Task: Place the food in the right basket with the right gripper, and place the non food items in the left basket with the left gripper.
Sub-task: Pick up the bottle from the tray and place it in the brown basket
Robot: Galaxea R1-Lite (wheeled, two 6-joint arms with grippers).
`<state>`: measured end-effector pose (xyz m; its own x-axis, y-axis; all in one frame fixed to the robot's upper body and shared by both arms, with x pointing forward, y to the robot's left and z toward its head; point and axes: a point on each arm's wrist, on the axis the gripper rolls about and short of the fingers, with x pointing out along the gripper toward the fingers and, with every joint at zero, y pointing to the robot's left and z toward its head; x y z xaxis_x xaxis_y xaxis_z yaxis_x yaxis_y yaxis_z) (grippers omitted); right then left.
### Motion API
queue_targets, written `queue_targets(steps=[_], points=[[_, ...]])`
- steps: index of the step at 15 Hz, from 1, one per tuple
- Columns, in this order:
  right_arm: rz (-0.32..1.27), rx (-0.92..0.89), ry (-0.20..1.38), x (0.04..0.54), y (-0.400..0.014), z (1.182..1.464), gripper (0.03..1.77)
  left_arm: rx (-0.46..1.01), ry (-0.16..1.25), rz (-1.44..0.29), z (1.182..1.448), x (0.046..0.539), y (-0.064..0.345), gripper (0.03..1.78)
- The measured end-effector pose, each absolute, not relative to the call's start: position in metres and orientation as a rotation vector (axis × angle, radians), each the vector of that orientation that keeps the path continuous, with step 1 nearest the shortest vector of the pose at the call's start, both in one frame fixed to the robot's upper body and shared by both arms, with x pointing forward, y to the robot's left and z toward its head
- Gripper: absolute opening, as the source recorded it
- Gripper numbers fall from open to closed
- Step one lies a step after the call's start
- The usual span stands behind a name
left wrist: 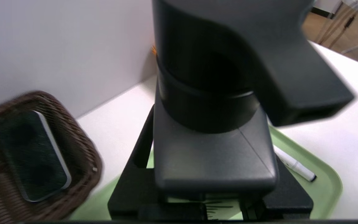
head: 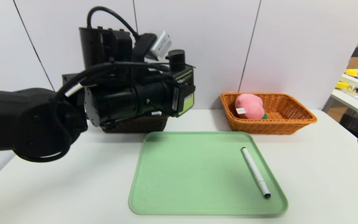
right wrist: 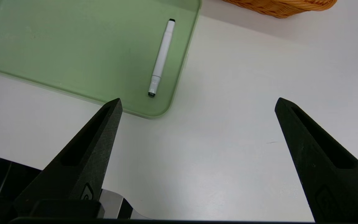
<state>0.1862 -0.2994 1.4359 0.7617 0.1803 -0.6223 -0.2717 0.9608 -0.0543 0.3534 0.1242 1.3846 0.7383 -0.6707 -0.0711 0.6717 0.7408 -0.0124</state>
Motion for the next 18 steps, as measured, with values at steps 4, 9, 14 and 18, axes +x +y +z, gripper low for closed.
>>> queue_targets(steps=[4,9,14,18], points=[[0.248,-0.144,0.653,0.188,-0.298,1.436,1.69,0.040,0.029,-0.526,1.398,0.396,0.179,0.62],[0.250,-0.146,0.658,0.190,-0.298,1.436,1.69,0.059,0.086,-0.348,1.369,0.451,0.237,0.62],[0.254,-0.149,0.667,0.190,-0.297,1.433,1.69,0.056,0.092,-0.263,1.327,0.500,0.261,0.62],[0.254,-0.150,0.669,0.190,-0.297,1.433,1.69,0.056,0.158,-0.244,1.300,0.515,0.268,0.62]])
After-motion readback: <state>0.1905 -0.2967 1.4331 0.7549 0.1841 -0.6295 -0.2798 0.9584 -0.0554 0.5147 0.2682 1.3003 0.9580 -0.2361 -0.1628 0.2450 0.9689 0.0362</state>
